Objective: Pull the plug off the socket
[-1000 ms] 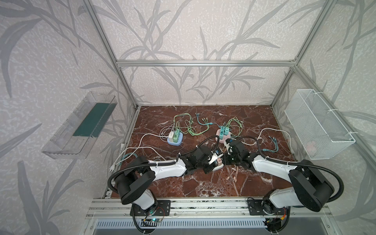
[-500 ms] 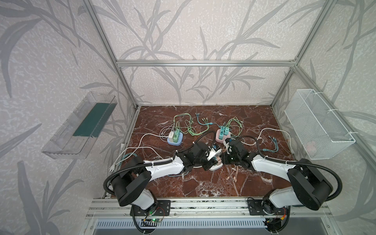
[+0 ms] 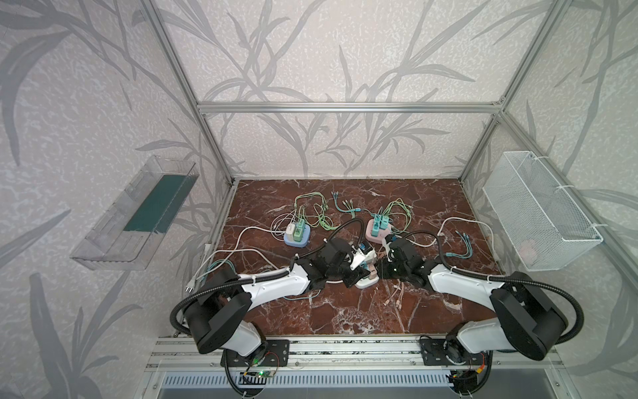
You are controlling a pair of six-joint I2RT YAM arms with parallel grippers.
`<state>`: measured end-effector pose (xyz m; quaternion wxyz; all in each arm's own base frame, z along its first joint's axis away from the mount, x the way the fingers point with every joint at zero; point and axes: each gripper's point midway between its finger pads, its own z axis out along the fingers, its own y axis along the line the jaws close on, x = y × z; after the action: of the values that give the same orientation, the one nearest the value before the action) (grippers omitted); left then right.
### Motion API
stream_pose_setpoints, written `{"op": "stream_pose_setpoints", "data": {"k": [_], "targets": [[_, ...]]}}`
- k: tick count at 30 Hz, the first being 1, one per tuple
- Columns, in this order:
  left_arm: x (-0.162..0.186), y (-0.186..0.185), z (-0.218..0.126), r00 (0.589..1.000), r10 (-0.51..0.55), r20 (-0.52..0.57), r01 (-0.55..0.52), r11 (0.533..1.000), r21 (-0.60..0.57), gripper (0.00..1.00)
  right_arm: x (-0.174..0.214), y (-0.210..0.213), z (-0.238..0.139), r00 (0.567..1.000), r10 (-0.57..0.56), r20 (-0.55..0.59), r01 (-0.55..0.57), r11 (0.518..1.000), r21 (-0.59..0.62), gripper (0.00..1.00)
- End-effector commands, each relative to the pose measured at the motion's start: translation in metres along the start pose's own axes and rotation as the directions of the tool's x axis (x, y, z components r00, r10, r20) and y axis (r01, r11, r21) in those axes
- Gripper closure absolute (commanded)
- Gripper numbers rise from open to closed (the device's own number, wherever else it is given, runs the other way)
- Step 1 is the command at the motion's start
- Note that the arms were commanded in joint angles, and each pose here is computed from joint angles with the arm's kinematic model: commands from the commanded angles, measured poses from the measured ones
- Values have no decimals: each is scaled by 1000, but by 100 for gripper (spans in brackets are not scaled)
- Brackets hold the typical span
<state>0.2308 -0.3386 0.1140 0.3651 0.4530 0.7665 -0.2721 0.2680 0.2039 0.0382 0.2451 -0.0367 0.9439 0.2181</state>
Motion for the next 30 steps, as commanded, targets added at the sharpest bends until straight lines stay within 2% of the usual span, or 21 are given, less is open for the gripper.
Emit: {"op": "stream_pose_setpoints", "data": {"k": [1,6,9,16,19,23,30], "targets": [[1,3,-12,999,-13,31,15,999,-43,79,38,-33,-1,994,22,-105,-9,993,119,61],[16,9,-24,997,-73,39,76,992,-98,79,26,-21,-9,999,13,-38,-10,998,61,58],[23,22,-32,992,-114,46,120,975,-185,79,20,-17,-15,1000,6,-13,-6,999,42,55],[24,44,-52,973,-195,123,225,924,-310,77,14,-14,-30,999,-37,29,36,999,32,54],[26,57,-60,959,-240,149,280,884,-374,76,15,-14,-35,998,-51,47,50,998,28,54],[31,72,-64,933,-321,161,359,848,-389,75,17,-13,-40,996,-63,66,62,998,16,54],[54,89,-62,888,-448,106,449,789,-419,76,22,-13,-43,995,-78,61,77,997,25,55]]}}
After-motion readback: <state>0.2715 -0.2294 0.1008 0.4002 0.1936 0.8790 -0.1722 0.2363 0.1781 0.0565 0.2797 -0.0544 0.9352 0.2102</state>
